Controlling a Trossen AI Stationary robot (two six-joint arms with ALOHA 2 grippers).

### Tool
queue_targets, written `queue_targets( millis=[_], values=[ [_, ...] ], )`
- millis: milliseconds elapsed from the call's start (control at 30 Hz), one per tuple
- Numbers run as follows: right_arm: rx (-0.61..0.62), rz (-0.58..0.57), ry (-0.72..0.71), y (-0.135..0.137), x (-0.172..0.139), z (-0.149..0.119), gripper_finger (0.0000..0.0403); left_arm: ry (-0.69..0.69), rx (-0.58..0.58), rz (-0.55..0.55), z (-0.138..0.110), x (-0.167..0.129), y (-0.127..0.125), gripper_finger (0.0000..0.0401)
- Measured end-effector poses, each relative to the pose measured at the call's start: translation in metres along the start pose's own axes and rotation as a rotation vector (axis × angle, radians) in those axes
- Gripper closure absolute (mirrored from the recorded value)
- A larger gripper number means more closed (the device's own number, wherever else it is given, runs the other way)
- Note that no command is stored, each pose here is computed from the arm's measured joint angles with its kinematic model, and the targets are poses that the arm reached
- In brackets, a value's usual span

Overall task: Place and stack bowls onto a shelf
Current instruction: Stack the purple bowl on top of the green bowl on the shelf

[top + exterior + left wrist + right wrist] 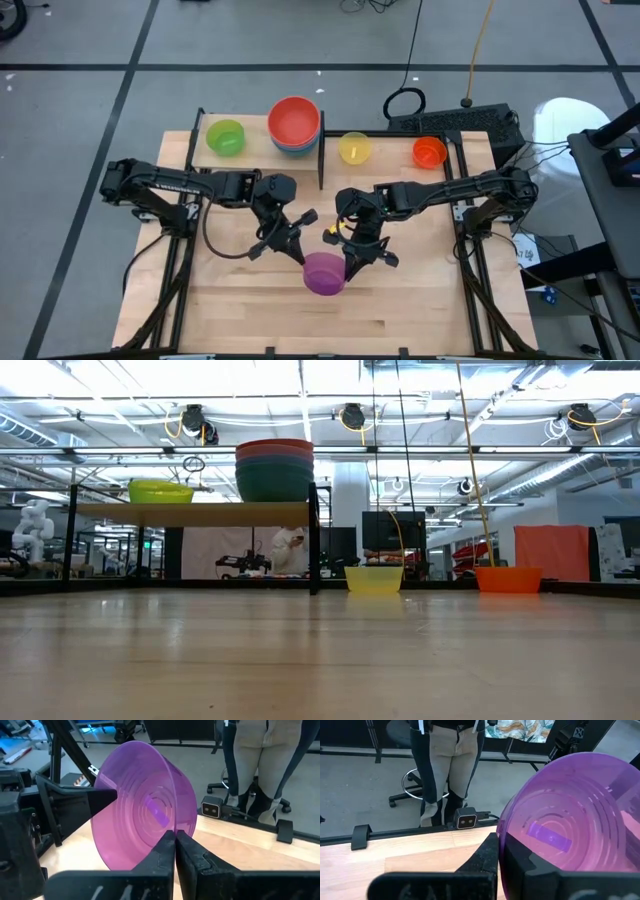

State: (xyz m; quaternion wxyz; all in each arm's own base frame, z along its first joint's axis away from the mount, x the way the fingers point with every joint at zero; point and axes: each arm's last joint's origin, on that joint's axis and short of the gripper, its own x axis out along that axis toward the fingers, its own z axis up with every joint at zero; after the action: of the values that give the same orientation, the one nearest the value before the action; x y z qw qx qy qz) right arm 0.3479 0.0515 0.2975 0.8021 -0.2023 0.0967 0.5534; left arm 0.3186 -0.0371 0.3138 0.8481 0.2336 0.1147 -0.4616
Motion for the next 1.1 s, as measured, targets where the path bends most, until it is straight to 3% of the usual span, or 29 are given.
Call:
queue_targets(
  millis=[533,667,1100],
  values=[
    [0.14,-0.025,-0.023,-0.003,0.0,0.003,0.04,0.004,-0.087,0.013,-0.002,-0.003,0.003,0.04],
    [0.229,-0.036,-0.038,-0.005,0.0,0.005,0.0387,0.01,-0.116,0.031,-0.006,-0.008,0.006,0.04],
    [0.354,-0.102,0.004,-0.009,-0.005,0.001,0.0329,0.014,-0.219,0.022,-0.015,-0.018,0.01,0.04]
  ],
)
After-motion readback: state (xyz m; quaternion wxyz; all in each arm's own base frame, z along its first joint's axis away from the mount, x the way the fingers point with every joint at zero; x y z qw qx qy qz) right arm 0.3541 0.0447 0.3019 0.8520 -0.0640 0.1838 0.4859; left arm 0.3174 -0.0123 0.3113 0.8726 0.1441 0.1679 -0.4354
